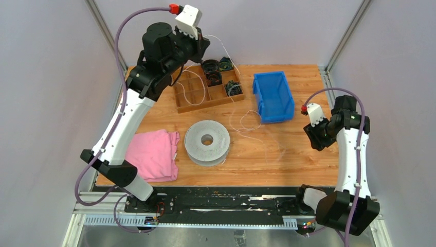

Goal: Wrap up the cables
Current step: Adjust the cable at the center of the board.

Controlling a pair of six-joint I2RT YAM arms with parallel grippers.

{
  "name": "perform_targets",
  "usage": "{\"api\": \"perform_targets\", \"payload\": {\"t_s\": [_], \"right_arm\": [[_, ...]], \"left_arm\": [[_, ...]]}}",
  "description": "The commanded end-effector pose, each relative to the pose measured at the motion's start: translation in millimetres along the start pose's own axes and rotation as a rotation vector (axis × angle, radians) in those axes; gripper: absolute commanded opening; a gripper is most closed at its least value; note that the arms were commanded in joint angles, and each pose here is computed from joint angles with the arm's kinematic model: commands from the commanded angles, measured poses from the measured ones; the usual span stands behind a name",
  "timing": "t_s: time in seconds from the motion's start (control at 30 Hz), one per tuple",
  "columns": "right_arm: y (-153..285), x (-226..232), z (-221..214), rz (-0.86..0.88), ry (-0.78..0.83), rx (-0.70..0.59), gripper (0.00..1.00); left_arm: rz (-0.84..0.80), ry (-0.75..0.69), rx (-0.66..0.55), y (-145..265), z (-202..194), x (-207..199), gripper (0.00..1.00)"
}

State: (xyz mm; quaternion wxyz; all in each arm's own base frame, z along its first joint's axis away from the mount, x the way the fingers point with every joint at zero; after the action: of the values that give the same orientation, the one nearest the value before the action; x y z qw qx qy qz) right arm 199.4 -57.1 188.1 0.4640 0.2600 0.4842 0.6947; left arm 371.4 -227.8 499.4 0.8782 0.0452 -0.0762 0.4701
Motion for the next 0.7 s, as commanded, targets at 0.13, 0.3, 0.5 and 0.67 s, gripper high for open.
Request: {"api": "perform_targets", "payload": {"t_s": [0.13, 0.3, 0.5, 0.67], "right_arm": [[32.8, 74.7, 12.0, 0.411, 0.102, -0.162, 0.54], [65.8, 92.2, 65.2, 0.529, 0.074, -0.433, 0.57], [100.7, 111.1, 175.6, 0.574, 0.11, -0.757, 0.62], [97.9, 142.9, 231.4, 0.519, 0.177, -0.817, 0.68]], "left_arm": [[-0.124, -0.018, 0.032, -26.1, -11.5, -56.8, 0.0], [-0.176, -0.015, 0.064, -32.2, -23.2, -79.7, 0.0], [-0.255, 0.009, 0.112, -31.3, -43.1, -115.0, 0.0], [-0.301, 0.002, 0.138, -32.2, -53.4, -140.1, 0.0]]}}
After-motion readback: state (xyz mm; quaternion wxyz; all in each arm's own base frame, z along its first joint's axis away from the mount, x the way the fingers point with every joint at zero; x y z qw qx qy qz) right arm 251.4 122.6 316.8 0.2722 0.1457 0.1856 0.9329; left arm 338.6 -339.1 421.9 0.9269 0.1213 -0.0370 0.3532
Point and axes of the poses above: each gripper's point midway between its finger pads, its own y axis back along the fingers, its own x axis along the line the jaws close on, z = x × y, the point moved 2 cm from there along y, back along the fingers, and after that the axes turned 9 degrees about -y, right-handed, at the moved point
